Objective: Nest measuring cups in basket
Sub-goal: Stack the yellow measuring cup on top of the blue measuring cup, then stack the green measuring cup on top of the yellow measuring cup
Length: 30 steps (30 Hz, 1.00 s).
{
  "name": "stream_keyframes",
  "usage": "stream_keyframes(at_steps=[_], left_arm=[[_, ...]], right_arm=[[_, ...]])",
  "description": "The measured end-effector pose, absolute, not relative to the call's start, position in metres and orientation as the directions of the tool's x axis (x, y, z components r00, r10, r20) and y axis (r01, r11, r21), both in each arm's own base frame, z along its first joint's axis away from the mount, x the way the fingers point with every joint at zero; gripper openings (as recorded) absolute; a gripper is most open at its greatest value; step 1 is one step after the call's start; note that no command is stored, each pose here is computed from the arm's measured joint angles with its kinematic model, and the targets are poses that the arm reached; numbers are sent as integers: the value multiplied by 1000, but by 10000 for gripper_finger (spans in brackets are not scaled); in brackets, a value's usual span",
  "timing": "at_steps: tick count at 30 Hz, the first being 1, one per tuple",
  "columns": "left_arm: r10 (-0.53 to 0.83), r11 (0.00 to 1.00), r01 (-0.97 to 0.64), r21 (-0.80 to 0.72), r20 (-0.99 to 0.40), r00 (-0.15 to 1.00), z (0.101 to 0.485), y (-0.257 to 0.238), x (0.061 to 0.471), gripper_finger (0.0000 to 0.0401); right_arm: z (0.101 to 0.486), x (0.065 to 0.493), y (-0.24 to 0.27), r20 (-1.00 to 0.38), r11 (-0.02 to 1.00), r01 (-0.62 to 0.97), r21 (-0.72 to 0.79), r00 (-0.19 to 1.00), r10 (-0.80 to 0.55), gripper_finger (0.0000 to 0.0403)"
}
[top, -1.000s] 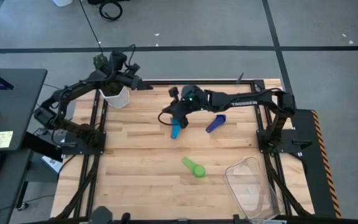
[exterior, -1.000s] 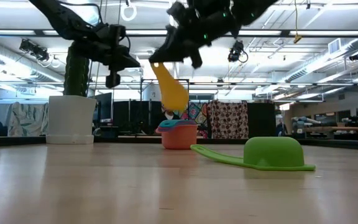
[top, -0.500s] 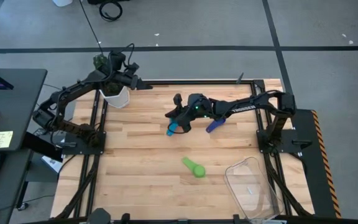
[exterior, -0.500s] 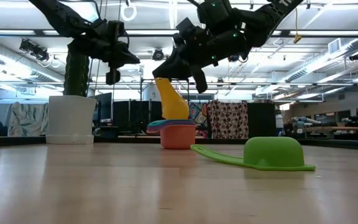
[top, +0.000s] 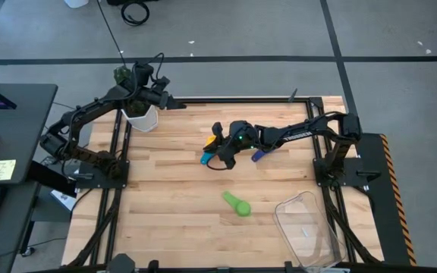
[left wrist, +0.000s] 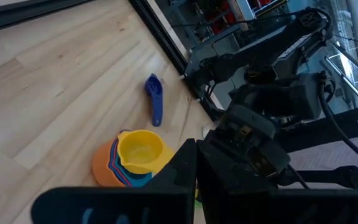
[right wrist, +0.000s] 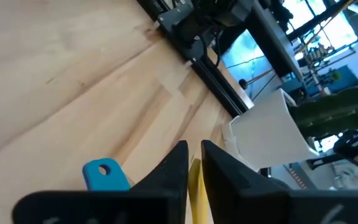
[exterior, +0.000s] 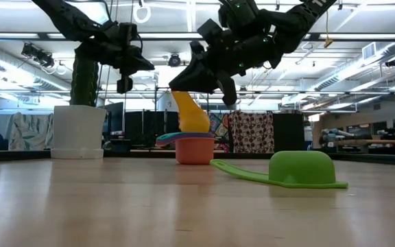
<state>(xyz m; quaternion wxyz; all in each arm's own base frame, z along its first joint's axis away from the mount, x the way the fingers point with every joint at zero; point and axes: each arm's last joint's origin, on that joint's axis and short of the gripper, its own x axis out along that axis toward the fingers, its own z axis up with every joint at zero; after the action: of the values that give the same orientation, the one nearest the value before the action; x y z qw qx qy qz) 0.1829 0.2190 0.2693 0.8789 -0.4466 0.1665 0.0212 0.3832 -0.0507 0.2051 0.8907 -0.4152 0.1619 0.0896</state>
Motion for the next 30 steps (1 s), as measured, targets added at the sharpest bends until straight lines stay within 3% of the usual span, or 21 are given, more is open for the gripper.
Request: stream_keyframes(at_steps=[17,22,26,30], left_arm=[[-112,601,-185,-777,-312,944,269,219,183,13],[-112,621,-178,-763,-312,944,269,219,183,13],[-133,617,-160,-771,-302,944,269,218,183,13],[-188,603,-132,-787,-300,935,267,213,185,13]], right_arm=[[212,388,-32,-294,648,-204,-734,955,-32,117],[214,388,-30,-276,636,-115,-763,948,-160,119],[224,388,-30,-212,636,59,-770,916,-341,119],[238,381,-33,-230,735,275,-620,832,-505,119]])
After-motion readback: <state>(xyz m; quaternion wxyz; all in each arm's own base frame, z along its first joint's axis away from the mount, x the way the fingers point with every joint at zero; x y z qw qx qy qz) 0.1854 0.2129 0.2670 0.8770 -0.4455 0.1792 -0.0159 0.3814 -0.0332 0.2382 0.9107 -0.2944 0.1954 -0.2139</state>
